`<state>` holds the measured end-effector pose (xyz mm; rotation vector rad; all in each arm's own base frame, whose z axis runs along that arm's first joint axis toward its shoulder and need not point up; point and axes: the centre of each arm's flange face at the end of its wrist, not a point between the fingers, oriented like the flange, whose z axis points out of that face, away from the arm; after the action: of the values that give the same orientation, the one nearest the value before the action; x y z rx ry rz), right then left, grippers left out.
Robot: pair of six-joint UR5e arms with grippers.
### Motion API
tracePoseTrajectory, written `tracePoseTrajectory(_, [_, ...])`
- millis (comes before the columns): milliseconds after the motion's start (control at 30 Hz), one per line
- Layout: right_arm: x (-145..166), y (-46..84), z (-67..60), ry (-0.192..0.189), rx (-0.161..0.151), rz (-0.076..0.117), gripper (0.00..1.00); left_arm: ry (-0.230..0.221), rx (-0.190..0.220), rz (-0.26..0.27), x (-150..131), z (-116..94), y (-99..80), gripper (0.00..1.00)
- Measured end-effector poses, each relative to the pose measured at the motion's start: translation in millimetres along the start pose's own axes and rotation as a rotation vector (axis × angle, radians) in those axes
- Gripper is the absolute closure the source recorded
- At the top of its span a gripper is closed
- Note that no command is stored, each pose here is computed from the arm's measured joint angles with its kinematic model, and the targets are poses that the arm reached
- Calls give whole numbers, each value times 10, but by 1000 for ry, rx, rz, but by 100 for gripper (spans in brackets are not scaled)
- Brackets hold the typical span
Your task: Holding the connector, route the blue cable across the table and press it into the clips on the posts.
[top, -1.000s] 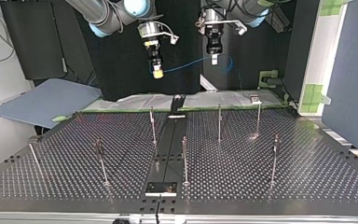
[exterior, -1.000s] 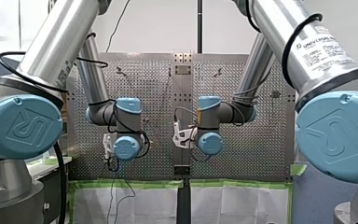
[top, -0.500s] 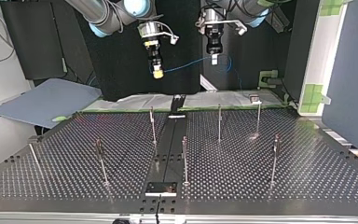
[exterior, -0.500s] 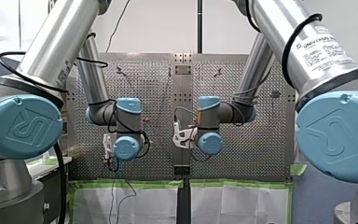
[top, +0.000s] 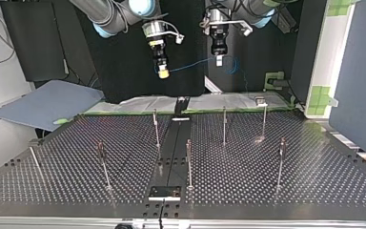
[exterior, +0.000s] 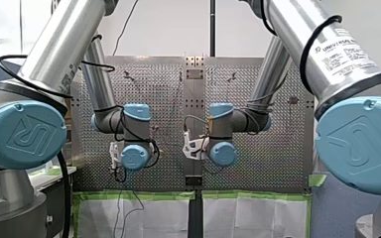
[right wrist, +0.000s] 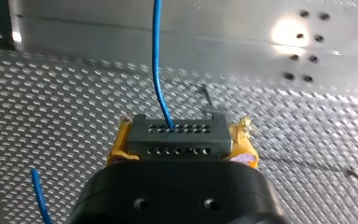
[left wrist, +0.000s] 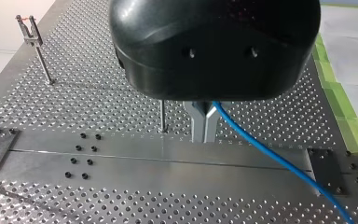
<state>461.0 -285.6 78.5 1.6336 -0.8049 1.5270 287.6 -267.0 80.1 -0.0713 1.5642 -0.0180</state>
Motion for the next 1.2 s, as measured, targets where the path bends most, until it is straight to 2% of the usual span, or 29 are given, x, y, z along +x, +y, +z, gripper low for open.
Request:
tracePoseTrajectory(133, [-206, -153, -141, -64, 37, -20, 100, 0, 0, 0, 0, 0, 0, 100])
tracePoseTrajectory(233, [-324, -189, -210, -108, 50, -34, 100, 0, 0, 0, 0, 0, 0, 100])
tracePoseTrajectory(333, [-370, -198, -239, -129, 54, -40, 100, 0, 0, 0, 0, 0, 0, 100])
tracePoseTrajectory(600, [-386, -200, -250, -137, 56, -43, 100, 2, 0, 2, 4, -5, 1, 100])
tracePoseTrajectory(700, [-393, -194, -244, -139, 53, -45, 100, 15, 1, 17, 44, -76, 13, 100])
tracePoseTrajectory(767, [-428, -157, -204, -149, 41, -55, 100, 29, 6, 28, 77, -156, 31, 100])
tracePoseTrajectory(933, [-633, -38, -176, -216, 18, -81, 100, 64, 10, 54, 150, -342, 129, 100])
tracePoseTrajectory(1200, [-744, -2, -256, -293, 21, -104, 100, 72, 10, 60, 167, -385, 157, 100])
